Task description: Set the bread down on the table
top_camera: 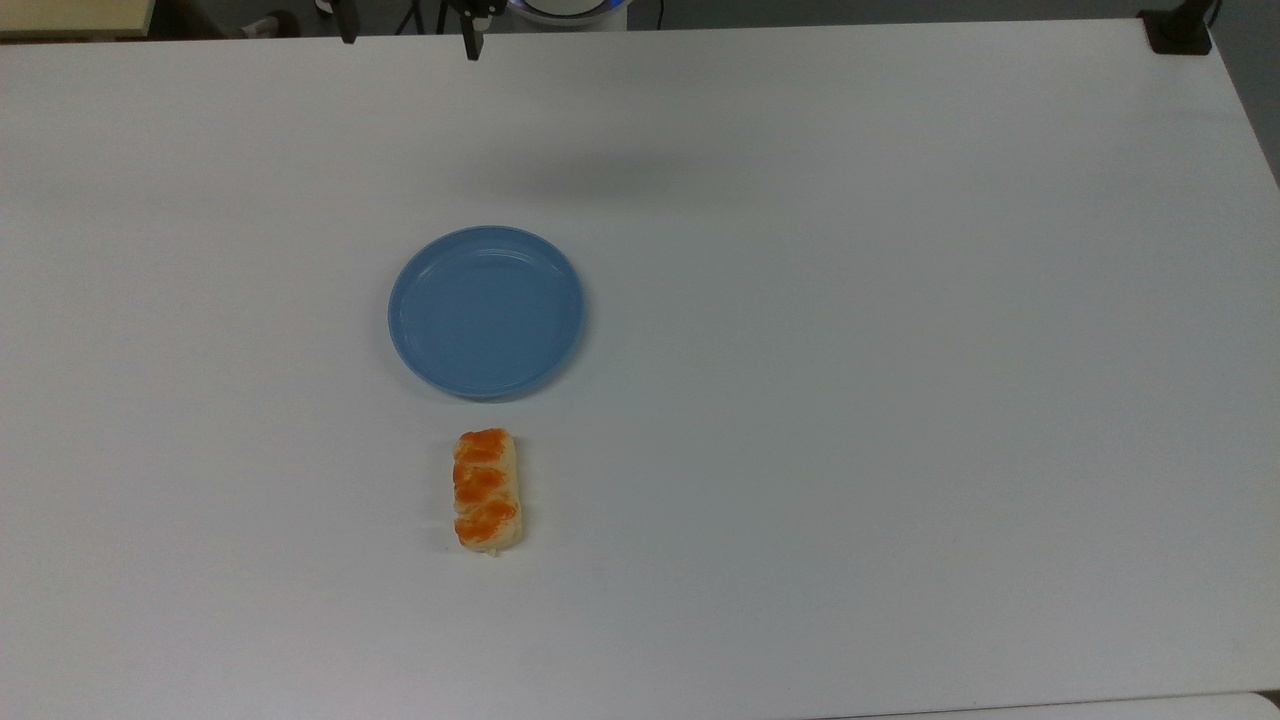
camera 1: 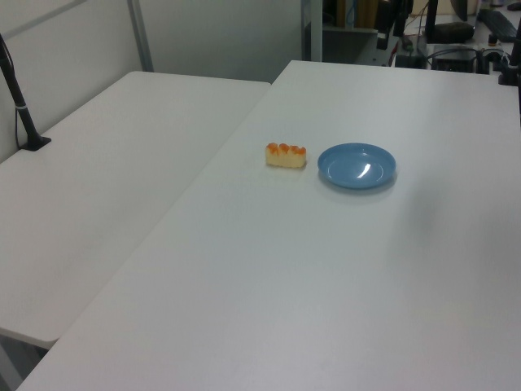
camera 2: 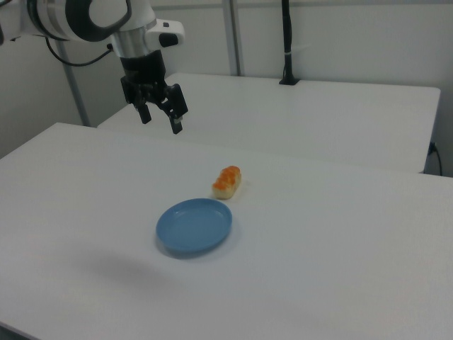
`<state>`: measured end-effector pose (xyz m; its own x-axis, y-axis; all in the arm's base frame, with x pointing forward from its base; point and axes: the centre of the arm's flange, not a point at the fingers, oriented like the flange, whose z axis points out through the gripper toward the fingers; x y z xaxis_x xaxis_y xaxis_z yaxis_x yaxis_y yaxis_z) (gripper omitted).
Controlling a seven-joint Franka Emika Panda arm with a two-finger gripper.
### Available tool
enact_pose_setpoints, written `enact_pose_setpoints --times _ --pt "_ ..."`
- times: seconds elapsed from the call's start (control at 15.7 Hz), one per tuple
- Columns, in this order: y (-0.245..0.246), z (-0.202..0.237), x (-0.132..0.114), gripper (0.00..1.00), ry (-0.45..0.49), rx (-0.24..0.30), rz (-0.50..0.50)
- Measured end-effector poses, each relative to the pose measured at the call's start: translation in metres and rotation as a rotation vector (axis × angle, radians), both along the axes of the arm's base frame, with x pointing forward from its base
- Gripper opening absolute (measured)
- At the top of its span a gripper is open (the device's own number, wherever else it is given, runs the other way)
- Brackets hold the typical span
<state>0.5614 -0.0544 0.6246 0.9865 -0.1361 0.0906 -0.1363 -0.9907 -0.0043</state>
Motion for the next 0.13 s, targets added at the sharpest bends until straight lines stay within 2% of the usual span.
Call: enact_pose_setpoints --times 0.13 --pt "-0.0012 -0.0016 0.001 1.0 -0.007 -0.002 0.014"
